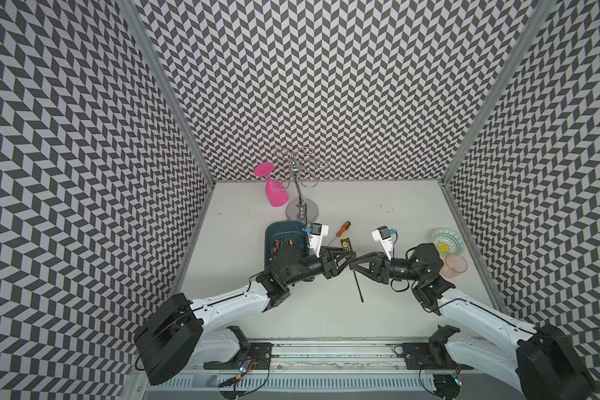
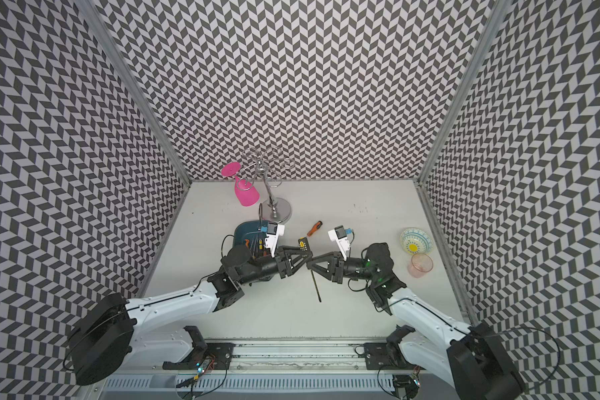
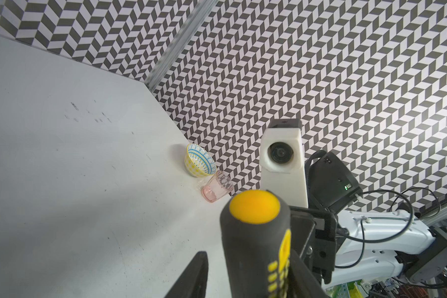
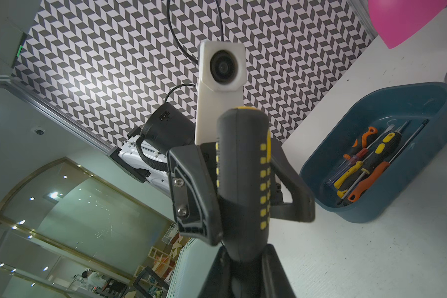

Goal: Put the screwdriver on the desktop into the storage box
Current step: Pick up the screwdriver from the center of the board.

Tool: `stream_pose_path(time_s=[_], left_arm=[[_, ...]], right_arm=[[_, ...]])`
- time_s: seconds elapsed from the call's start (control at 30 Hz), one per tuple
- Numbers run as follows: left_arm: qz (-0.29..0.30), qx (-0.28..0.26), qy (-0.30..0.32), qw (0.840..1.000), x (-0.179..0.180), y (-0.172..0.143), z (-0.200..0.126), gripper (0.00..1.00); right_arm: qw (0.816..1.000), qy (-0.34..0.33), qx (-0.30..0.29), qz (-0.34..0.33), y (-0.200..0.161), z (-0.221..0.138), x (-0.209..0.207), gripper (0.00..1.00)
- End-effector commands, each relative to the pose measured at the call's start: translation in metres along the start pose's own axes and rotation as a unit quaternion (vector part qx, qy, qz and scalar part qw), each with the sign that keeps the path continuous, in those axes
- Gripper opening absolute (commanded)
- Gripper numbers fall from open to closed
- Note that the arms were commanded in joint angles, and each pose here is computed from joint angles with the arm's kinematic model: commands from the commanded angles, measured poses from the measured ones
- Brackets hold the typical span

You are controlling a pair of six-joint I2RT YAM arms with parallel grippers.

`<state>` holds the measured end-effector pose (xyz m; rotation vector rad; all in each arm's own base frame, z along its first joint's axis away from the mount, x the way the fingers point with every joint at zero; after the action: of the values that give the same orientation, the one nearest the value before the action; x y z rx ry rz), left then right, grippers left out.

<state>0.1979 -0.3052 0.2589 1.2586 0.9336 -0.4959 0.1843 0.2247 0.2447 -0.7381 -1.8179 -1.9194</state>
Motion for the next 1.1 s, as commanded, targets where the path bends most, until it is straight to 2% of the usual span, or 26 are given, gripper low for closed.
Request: stream_pose_path(time_s=[0.0,0.23,0.33,0.4,0.57,0.63,0.87,1.07], left_arm=[[0.012,0.000,-0.024,1.000,-0.013,0.003,0.003,0.49],[0.014,-0.009,-0.025,1.000,-0.014,0.003,-0.002,0.36],[0.015,-0.007,-0.027,0.999,-0.014,0.003,-0.001,0.24],[0.014,-0.006,-0.025,1.000,-0.014,0.002,-0.001,0.15],[0.016,-0.007,-0.010,1.000,-0.011,0.004,-0.002,0.03],[0.015,-0.009,0.008,1.000,-0.008,0.005,-0.002,0.02],[0.026,-0.018,0.092,0.995,0.006,0.017,-0.012,0.00],[0.030,-0.023,0.209,0.977,0.033,0.034,-0.041,0.01]], right_arm=[[0.999,0.017,-0.025,-0.034,0.014,0.001,0.011,0.12],[0.999,0.021,-0.021,-0.027,0.011,0.002,0.009,0.13],[0.999,0.019,-0.018,-0.022,0.008,0.003,0.006,0.13],[1.000,0.006,-0.012,-0.015,0.005,0.004,0.000,0.19],[1.000,-0.021,-0.002,-0.012,0.001,0.004,-0.010,0.38],[0.999,-0.037,-0.001,-0.013,0.001,0.004,-0.014,0.43],[0.995,-0.093,0.008,-0.028,-0.001,-0.003,-0.026,0.45],[0.989,-0.144,0.005,-0.024,-0.005,-0.013,-0.042,0.45]])
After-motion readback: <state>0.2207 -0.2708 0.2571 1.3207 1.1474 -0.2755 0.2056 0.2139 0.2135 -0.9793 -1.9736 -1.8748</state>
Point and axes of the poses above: each gripper's point midway between its finger pads, its own z axis out along the fingers, its own x axis along the line the jaws close on, y = z × x, the point moved 4 cm from there along -z, back along the fingers, and after that the axes turned 9 degrees about -z, right-handed, at the moved point
